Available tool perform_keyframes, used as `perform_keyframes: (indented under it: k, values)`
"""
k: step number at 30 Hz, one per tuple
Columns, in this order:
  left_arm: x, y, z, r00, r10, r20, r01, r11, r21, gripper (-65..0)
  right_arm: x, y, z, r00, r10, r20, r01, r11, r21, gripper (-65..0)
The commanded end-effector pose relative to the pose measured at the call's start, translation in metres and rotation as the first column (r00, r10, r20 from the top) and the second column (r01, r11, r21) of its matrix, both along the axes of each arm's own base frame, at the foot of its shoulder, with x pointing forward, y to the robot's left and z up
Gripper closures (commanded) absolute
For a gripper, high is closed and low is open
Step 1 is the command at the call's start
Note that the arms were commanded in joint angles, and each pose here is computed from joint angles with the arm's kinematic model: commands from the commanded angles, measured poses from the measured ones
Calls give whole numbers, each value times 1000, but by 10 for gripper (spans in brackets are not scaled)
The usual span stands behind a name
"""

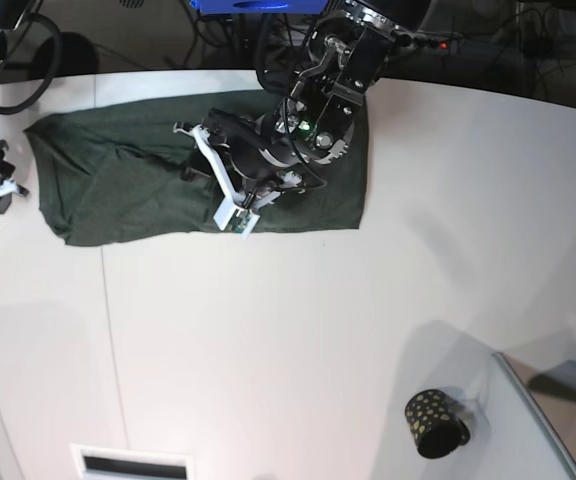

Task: Layout the t-shirt on the table in an organized manner, then fold the t-shirt properly
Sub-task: 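Fold the shirt end with the left gripper toward the right gripper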

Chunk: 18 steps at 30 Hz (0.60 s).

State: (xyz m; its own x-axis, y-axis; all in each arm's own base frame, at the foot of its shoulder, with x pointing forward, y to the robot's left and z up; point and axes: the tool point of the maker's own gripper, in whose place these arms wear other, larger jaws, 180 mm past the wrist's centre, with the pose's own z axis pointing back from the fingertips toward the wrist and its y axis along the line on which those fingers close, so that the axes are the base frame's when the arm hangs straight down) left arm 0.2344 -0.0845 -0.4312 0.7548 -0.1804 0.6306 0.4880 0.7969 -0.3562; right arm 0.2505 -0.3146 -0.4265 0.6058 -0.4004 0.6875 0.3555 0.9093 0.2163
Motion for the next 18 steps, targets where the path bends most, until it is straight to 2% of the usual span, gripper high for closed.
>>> perform_keyframes:
  k: [1, 8, 10, 11, 13, 14, 16, 18]
  values:
    - [10, -12, 19, 999, 3, 49, -1, 999, -48, -311, 11, -7, 16, 999, 3, 54, -2, 1000, -24, 0]
    - [13, -34, 58, 989, -41, 145, 56, 993, -100, -309, 10, -5, 15, 999, 10, 49, -9, 1000, -23, 0]
    - [21, -21, 68, 987, -9, 161, 25, 995, -97, -306, 8, -1, 18, 997, 50, 56, -48, 998, -34, 0]
    - [29, 1, 68, 987, 26, 160, -15, 997, -70, -304, 10, 6, 27, 991, 106, 78, -102, 993, -51, 0]
    - [36, 51, 64, 982, 129, 137, -128, 992, -17, -293, 13, 35, 41, 959, 262, 109, -253, 963, -89, 0]
    - [40, 85, 64, 971, 198, 138, -202, 979, 15, -262, 13, 53, 49, 931, 344, 119, -332, 937, -110, -2]
    - [42, 149, 62, 935, 321, 149, -335, 939, 81, -151, 14, 91, 60, 870, 474, 139, -458, 879, -130, -2]
    - [35, 216, 61, 881, 440, 174, -465, 872, 152, 0, 10, 131, 65, 805, 574, 150, -559, 819, -129, -2]
